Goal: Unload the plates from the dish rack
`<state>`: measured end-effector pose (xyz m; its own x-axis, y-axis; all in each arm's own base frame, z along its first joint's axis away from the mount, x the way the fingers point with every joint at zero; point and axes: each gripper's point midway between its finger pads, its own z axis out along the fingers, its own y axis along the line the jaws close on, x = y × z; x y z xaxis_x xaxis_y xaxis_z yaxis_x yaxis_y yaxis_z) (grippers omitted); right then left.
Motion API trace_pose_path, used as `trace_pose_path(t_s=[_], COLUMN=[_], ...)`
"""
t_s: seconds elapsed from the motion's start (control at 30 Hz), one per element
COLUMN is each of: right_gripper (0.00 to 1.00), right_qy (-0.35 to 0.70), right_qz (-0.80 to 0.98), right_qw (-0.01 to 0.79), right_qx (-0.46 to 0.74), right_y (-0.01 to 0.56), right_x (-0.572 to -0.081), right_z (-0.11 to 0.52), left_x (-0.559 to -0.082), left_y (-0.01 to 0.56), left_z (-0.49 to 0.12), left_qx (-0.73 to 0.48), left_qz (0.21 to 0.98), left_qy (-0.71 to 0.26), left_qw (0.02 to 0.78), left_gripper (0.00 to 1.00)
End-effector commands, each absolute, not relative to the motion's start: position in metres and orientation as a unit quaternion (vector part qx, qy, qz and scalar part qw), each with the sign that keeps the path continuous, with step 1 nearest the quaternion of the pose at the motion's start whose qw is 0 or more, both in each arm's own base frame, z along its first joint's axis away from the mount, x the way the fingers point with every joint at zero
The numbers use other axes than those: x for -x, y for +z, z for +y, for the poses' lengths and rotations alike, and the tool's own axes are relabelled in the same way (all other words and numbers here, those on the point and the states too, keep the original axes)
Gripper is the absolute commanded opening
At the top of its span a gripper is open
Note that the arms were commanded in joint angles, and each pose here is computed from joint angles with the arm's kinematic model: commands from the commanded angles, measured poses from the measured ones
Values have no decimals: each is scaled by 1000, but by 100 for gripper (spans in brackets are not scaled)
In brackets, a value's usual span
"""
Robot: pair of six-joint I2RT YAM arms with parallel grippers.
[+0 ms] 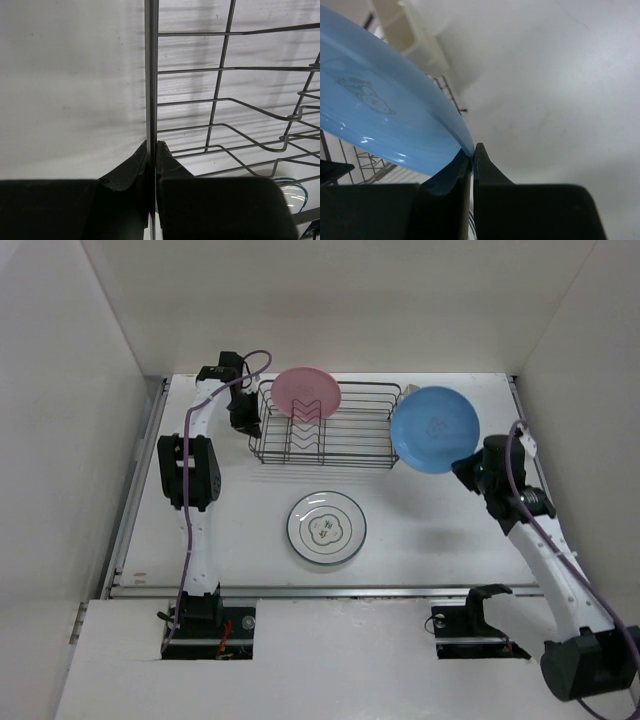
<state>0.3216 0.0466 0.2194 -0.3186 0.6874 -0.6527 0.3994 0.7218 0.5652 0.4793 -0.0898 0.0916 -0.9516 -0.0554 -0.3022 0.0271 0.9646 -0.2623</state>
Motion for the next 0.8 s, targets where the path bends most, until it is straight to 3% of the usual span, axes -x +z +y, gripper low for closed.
trace_pose_path(t_s=[0.0,0.17,0.67,0.77], right_gripper=[0,0,0,6], right_qy=[192,190,192,200], right_qz=[782,766,792,791], right_qw=[388,324,177,166], right_qx=[-449,-522,-552,-553], right_y=[177,131,38,31], right_x=[-277,-244,-214,-213], right_z=[48,47,63,64], left_x=[-485,-480,-470,-470], left_y=[142,137,147,147], left_z=[-72,-68,-70,-72], left_qx=[27,32,20,19], left_qz=[968,970,968,968], left_qy=[-115,-118,-126,-130], left_qw=[221,211,215,214], left_gripper=[0,0,0,0])
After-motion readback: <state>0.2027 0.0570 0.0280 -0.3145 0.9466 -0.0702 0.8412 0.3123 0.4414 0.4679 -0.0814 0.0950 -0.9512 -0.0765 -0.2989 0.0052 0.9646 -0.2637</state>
